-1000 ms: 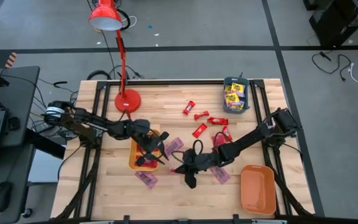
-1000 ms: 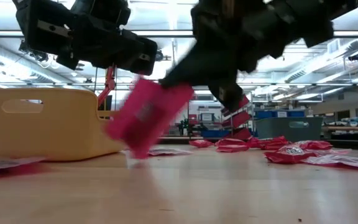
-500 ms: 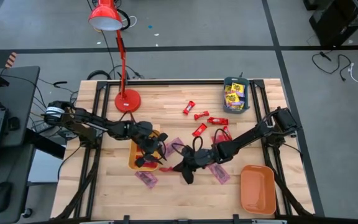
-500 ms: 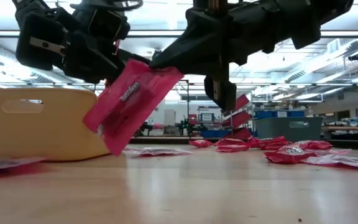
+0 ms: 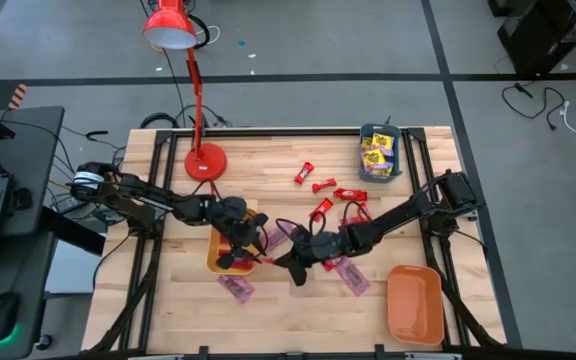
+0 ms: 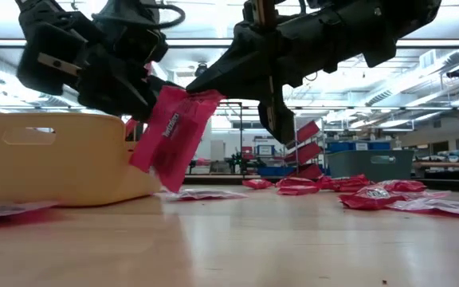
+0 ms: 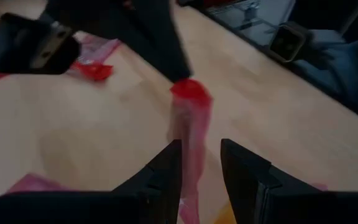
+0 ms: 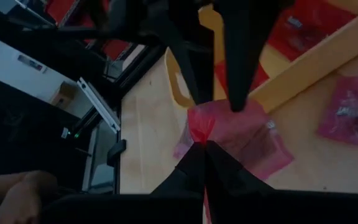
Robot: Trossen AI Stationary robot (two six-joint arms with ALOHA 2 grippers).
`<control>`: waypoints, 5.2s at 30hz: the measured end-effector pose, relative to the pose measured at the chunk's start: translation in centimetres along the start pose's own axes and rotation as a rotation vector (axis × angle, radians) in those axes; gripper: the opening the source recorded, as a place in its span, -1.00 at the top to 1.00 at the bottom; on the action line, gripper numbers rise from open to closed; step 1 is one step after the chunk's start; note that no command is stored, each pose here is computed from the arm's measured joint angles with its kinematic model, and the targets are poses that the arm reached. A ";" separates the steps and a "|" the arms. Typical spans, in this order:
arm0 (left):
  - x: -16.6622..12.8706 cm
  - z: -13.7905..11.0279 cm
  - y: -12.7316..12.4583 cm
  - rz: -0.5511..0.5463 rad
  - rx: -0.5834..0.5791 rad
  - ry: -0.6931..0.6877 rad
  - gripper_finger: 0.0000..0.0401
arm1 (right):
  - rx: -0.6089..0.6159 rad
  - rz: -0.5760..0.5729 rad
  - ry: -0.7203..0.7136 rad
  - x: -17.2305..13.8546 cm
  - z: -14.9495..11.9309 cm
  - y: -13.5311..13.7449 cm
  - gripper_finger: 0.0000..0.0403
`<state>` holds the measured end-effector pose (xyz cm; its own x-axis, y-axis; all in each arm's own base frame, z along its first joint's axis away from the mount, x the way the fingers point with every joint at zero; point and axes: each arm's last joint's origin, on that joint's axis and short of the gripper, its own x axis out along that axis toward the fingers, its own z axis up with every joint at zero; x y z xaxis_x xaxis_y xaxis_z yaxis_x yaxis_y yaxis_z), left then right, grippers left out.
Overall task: Sort candy
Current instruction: Put the red candy pack into the yellow bin
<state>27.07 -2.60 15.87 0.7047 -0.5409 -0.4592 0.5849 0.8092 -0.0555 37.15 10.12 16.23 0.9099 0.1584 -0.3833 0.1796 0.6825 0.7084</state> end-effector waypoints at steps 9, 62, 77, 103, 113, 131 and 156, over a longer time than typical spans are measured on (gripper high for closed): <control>0.0 0.0 0.0 0.009 -0.023 0.003 0.46 | -0.029 0.045 -0.055 0.0 0.8 0.3 1.00; -7.5 3.6 -2.7 -0.525 -0.548 -0.135 1.00 | -0.358 -0.319 0.034 -7.7 2.2 2.7 1.00; -11.3 0.5 -4.5 0.182 -0.585 0.321 1.00 | -0.364 -0.332 -0.009 -7.6 2.5 2.7 0.99; -8.2 -0.6 -2.6 0.185 -0.620 0.398 1.00 | -0.386 -0.358 -0.021 -7.6 3.3 2.1 1.00; -7.8 -0.8 -2.2 0.221 -0.610 0.412 1.00 | -0.393 -0.359 -0.020 -7.6 3.3 2.1 0.99; -7.1 -1.7 -2.1 0.164 -0.620 0.469 1.00 | -0.393 -0.358 -0.020 -7.6 3.3 2.1 0.99; -6.2 -2.4 -1.6 0.177 -0.612 0.508 0.91 | -0.393 -0.359 -0.020 -7.6 3.3 2.1 0.99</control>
<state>20.83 0.00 16.72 0.4122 -0.3418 -0.8446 0.0552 0.9346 -0.3513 31.88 7.99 22.56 0.8247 -0.1450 -0.5466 0.3307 0.9077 0.2581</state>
